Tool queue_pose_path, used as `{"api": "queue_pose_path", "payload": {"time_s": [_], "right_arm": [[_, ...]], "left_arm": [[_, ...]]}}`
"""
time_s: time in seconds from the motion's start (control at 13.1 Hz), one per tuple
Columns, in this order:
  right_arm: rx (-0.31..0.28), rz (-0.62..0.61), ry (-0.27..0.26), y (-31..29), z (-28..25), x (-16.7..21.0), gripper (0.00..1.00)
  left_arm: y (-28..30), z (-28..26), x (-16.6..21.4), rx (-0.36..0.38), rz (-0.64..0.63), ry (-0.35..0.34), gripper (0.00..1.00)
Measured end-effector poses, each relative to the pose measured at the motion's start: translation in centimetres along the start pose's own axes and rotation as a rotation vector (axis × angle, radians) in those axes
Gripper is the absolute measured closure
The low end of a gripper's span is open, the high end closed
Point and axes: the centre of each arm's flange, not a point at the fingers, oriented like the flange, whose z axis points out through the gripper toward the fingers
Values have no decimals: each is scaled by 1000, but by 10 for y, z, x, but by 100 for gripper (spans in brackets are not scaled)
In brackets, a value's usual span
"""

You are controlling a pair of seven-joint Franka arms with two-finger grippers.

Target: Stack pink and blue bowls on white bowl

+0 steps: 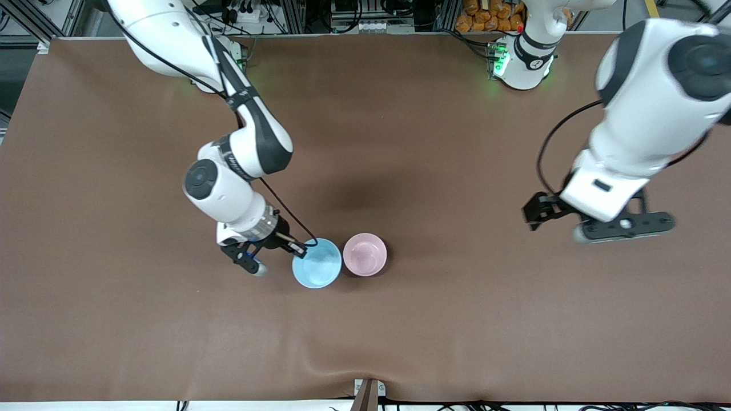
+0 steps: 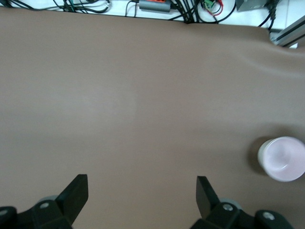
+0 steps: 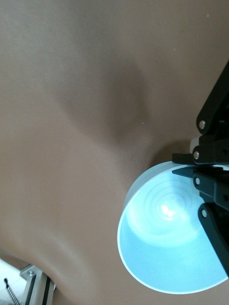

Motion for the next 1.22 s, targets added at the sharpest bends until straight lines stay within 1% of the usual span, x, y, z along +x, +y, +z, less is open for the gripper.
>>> {"api": "queue_pose_path", "payload": {"time_s": [0.08, 0.31, 0.46, 0.69, 0.84, 1.0, 1.15, 1.22], "right_arm": [[1, 17, 2, -2, 8, -7, 96], [11, 76, 9, -11, 29, -31, 96], [5, 110, 0, -16, 39, -49, 96], [-9, 115, -16, -23, 53, -75, 96], [-17, 110, -19, -23, 64, -82, 96], [-23, 93, -7, -22, 72, -83, 96], [-36, 58, 23, -18, 81, -80, 96], [-38, 52, 29, -17, 83, -80, 96]], "left_arm": [[-21, -8, 1, 2, 26, -6, 0], [-78, -40, -6, -39, 54, -42, 0], [-94, -67, -23, -33, 76, -65, 0], [-115, -106, -56, -20, 90, -92, 0], [-129, -126, -84, -47, 79, -117, 0], [-141, -140, -107, -52, 98, -121, 0], [-150, -150, -120, -52, 108, -116, 0], [-151, -149, -120, -51, 107, -117, 0]]}}
